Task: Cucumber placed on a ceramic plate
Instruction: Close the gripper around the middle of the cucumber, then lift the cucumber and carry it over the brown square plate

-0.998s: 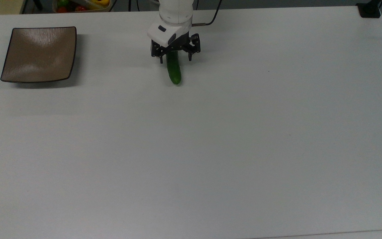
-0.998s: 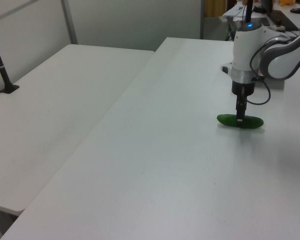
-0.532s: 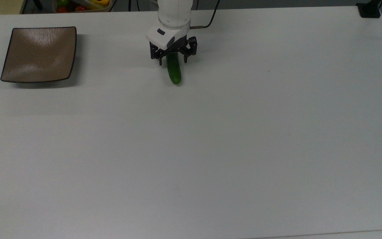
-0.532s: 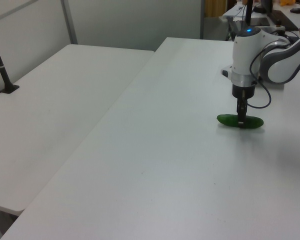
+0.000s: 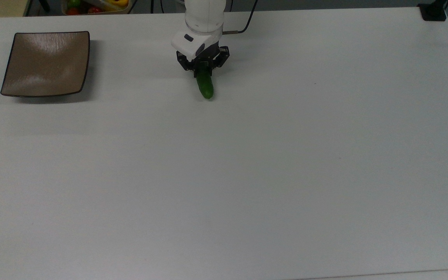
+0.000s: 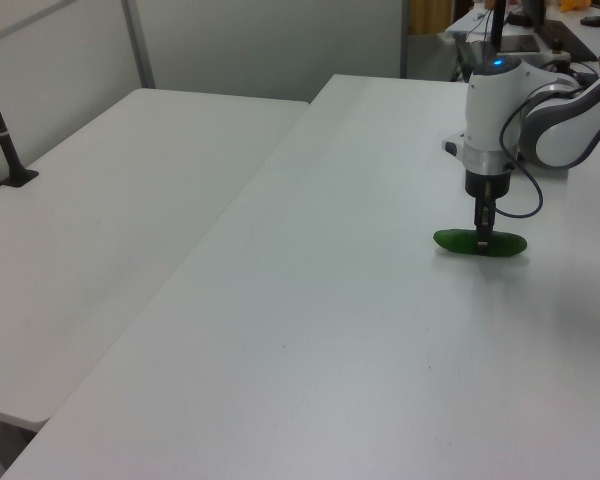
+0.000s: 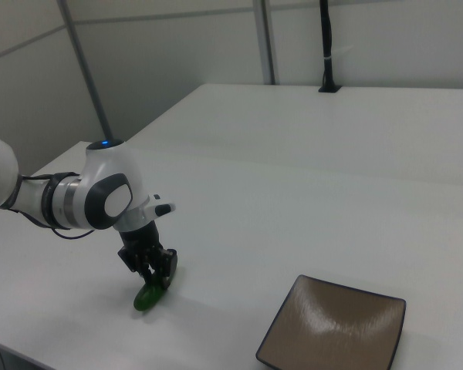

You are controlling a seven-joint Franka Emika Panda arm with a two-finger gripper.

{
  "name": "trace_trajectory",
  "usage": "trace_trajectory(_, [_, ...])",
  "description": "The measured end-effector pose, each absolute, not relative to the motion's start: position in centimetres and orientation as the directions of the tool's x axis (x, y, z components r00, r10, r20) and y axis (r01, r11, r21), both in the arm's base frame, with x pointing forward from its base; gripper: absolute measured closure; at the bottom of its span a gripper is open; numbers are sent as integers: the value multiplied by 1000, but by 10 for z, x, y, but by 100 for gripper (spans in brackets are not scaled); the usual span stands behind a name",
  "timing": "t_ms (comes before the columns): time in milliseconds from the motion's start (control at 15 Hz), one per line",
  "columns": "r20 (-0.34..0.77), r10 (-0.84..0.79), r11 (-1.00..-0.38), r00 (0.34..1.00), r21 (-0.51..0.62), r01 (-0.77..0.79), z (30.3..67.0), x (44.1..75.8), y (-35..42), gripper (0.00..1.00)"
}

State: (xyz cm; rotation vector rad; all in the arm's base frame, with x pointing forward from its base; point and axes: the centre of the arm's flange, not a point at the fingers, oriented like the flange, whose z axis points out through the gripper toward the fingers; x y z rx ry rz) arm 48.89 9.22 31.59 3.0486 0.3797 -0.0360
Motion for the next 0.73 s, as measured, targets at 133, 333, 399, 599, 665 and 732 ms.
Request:
trace_trajectory(133, [-32, 244, -967, 969, 66, 246, 316, 489, 92, 59])
trace_trajectory(333, [-30, 241, -968, 970, 66, 242, 317, 490, 91, 59])
trace_trajectory(399, [-26, 238, -969, 971, 66, 239, 318, 491, 89, 59])
trace_trajectory(599, [-30, 224, -972, 974, 71, 226, 334, 498, 85, 59])
trace_trajectory(665, [-33, 217, -973, 976, 72, 219, 344, 503, 85, 59])
trace_trajectory(732, [-33, 210, -975, 977, 73, 212, 356, 509, 84, 59])
